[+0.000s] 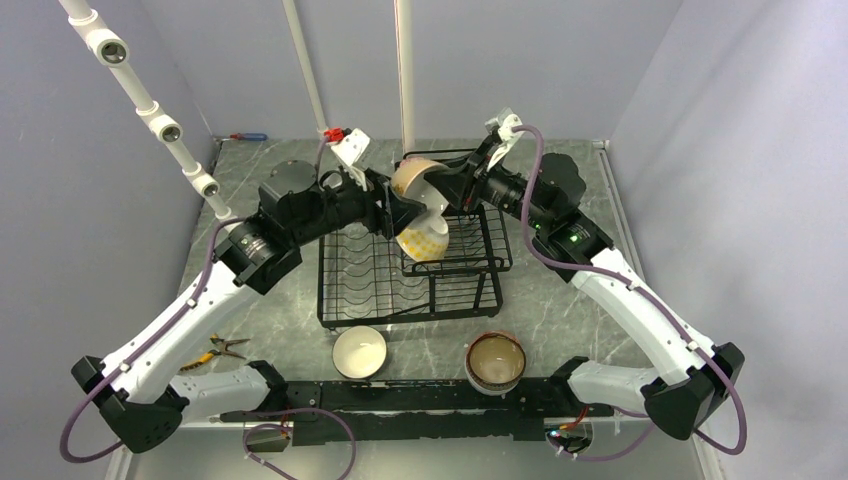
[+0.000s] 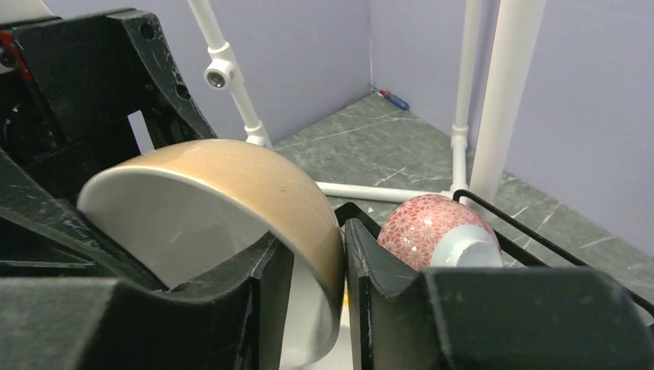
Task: Load the bowls into the dish rack
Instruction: Turn the bowl upside down on the dish rack.
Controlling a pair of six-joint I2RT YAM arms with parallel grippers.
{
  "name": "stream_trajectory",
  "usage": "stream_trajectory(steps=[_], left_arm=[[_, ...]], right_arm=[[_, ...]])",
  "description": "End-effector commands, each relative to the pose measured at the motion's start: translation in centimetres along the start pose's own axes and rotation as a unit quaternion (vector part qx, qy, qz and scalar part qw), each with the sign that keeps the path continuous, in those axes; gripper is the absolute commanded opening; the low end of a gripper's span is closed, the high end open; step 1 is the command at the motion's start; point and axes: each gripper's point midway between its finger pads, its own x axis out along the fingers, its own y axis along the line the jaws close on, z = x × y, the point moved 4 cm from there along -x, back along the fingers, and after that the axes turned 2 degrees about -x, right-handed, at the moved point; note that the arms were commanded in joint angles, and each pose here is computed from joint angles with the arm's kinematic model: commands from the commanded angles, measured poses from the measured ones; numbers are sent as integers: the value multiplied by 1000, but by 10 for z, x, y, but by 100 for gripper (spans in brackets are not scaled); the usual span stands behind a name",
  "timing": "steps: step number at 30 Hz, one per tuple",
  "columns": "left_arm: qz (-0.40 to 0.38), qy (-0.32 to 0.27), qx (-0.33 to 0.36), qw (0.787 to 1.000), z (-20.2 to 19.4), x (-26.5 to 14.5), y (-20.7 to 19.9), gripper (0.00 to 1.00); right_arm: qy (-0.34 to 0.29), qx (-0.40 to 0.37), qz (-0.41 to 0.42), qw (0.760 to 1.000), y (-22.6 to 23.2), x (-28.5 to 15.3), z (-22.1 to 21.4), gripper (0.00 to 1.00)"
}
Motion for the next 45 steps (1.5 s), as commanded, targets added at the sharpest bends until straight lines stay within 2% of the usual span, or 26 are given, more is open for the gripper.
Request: stream_trajectory(steps=[1,8,11,15,20,24,30,34,36,42,45], left_arm=[[41,-88,47,994,37,-12,7,3],[103,-142,101,979,52,-35,21,3],[117,-164,127,971,60,-51,21,3],[149,-165,177,959,61,-69,27,3],[220,-110,243,938,46,-89,50,3],[238,-52,319,916,18,-97,65,3],[251,44,366,895,-32,-94,89,3],[283,110,350,886,-67,-91,110,3],[299,121,323,890,-80,-91,115,3],[348,107,294,884,-99,-98,128,3],[350,64,283,890,-103,-99,127,3]], right_arm=[[-48,-14,7,999,6,-3,26,36],[-42,-15,6,999,6,-5,24,49],[-42,-17,2,999,6,-7,25,52],[-39,-18,-4,999,5,-9,22,61],[-29,-15,-10,999,3,-10,17,68],[-17,-14,-15,1000,1,-10,13,72],[-8,-13,-22,1000,-2,-11,5,73],[-5,-7,-29,1000,-3,-13,-2,73],[-3,-6,-31,1000,-4,-13,-4,74],[1,-10,-37,999,-5,-16,-5,74],[1,-13,-43,999,-6,-18,-7,74]])
